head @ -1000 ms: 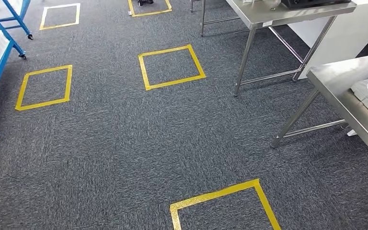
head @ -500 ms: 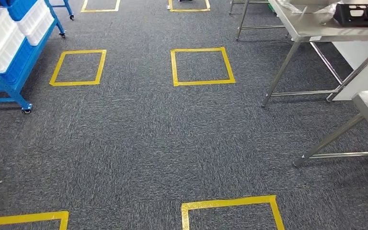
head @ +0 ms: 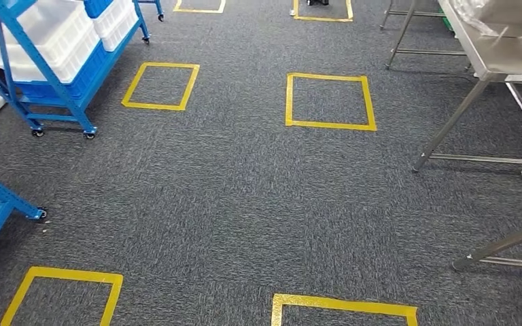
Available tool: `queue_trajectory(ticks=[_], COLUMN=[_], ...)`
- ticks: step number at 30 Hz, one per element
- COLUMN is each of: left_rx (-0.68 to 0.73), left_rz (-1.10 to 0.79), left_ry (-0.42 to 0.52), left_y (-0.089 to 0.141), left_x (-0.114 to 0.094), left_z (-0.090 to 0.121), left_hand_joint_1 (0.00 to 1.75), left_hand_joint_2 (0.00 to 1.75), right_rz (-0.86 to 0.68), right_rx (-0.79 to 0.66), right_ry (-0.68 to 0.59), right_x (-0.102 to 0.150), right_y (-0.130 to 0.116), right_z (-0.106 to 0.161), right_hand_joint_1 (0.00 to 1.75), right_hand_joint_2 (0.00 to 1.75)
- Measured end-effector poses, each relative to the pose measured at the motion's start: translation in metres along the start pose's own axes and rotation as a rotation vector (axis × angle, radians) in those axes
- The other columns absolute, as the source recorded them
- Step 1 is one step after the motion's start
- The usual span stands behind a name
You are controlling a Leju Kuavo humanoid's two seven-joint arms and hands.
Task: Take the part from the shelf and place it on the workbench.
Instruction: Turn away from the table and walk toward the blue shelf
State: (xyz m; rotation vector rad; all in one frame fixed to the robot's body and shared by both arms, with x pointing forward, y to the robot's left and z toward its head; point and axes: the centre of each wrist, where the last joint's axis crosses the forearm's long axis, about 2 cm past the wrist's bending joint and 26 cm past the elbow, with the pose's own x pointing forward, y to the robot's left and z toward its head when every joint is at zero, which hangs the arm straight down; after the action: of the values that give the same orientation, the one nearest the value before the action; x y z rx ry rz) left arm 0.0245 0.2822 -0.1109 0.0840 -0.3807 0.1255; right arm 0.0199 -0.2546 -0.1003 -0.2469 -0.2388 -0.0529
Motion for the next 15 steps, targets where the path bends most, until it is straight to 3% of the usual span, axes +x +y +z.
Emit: queue_trajectory(ticks=[15], left_rx=[-0.004], left_rz=[-0.002], left_ry=[0.005], left_y=[0.0001], left_x=[-0.0005], left_z=[0.0001], left_hand_joint_1=[0.0], left_hand_joint_2=[0.0], right_rz=[0.001], right_rx=[0.003], right_ry=[-0.004], right_x=[0.0036], right_y=[-0.0005], right_z=[-0.0012], right_hand_joint_1=[0.0], right_hand_joint_2=[0.0])
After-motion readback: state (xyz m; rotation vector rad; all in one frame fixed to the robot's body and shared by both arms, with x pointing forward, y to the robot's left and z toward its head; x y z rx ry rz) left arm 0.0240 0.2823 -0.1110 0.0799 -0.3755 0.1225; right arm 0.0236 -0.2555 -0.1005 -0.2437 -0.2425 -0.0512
